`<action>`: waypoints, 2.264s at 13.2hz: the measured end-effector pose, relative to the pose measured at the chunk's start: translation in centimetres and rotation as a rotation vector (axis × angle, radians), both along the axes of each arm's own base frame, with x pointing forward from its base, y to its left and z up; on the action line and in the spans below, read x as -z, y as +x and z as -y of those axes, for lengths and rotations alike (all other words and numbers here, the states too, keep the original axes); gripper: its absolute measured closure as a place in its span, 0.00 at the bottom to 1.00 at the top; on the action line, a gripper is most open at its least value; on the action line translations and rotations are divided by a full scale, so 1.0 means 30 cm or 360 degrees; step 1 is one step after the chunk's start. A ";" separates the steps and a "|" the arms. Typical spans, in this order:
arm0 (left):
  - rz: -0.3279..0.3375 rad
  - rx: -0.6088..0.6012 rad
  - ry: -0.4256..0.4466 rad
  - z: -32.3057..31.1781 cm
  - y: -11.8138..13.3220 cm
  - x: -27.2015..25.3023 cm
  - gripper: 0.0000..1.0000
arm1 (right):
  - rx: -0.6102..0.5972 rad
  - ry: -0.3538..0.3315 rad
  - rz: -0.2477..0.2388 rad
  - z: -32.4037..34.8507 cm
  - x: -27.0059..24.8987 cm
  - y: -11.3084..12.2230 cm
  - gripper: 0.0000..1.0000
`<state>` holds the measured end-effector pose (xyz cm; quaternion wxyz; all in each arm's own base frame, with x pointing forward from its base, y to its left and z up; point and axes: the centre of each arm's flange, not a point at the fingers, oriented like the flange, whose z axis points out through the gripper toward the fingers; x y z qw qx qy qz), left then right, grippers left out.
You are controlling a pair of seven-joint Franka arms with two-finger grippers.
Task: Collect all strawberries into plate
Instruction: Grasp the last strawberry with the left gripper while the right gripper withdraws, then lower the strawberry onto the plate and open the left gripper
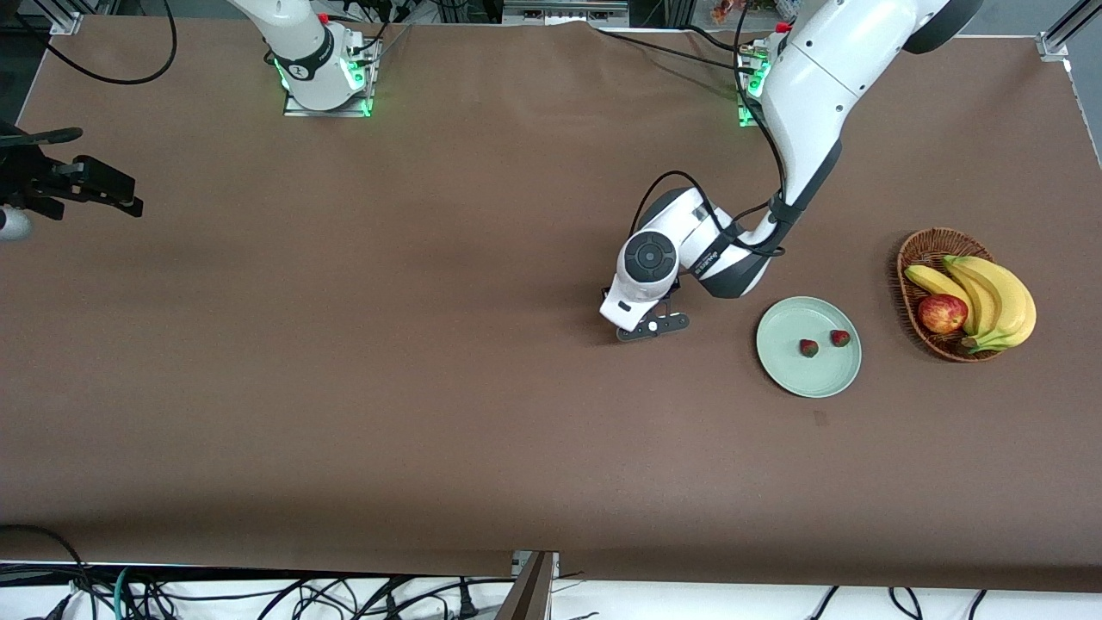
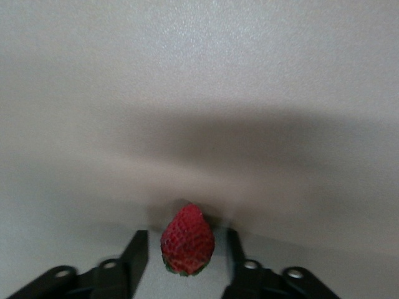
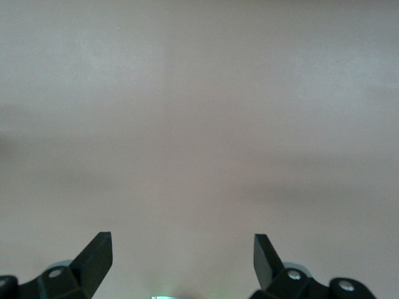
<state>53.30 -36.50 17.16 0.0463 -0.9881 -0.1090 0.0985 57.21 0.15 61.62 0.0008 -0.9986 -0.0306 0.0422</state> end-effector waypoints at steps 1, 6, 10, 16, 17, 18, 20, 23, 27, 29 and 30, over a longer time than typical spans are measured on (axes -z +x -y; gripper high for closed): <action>0.0010 -0.0003 -0.0008 0.000 0.005 -0.004 0.58 | -0.0011 0.0001 -0.0008 -0.017 0.010 -0.004 0.00; 0.0018 -0.0016 0.0060 -0.105 0.087 -0.139 0.67 | -0.0023 -0.0003 -0.0020 -0.034 0.032 0.000 0.00; -0.0066 0.0121 0.0118 -0.401 0.225 -0.352 0.67 | -0.0020 -0.0004 -0.0022 -0.030 0.046 0.011 0.00; -0.0179 0.0492 -0.0038 -0.881 0.340 -0.390 0.67 | -0.0019 -0.0004 -0.0019 -0.029 0.049 0.014 0.00; -0.0197 0.0528 -0.0059 -0.921 0.342 -0.375 0.67 | -0.0020 -0.0004 -0.0019 -0.031 0.049 0.014 0.00; -0.0216 0.0558 -0.0079 -0.946 0.342 -0.354 0.67 | -0.0021 -0.0004 -0.0018 -0.032 0.049 0.014 0.00; -0.0265 0.0599 -0.0111 -0.958 0.333 -0.289 0.67 | -0.0021 -0.0004 -0.0018 -0.032 0.050 0.014 0.00; -0.0287 0.0611 -0.0142 -0.949 0.324 -0.210 0.67 | -0.0021 -0.0004 -0.0018 -0.032 0.050 0.014 0.00; -0.0272 0.0616 -0.0155 -0.945 0.329 -0.186 0.53 | -0.0021 -0.0004 -0.0018 -0.032 0.050 0.015 0.00; -0.0272 0.0616 -0.0155 -0.945 0.329 -0.186 0.36 | -0.0022 -0.0004 -0.0018 -0.032 0.050 0.015 0.00; -0.0269 0.0615 -0.0155 -0.945 0.331 -0.189 0.25 | -0.0022 -0.0004 -0.0018 -0.032 0.050 0.015 0.00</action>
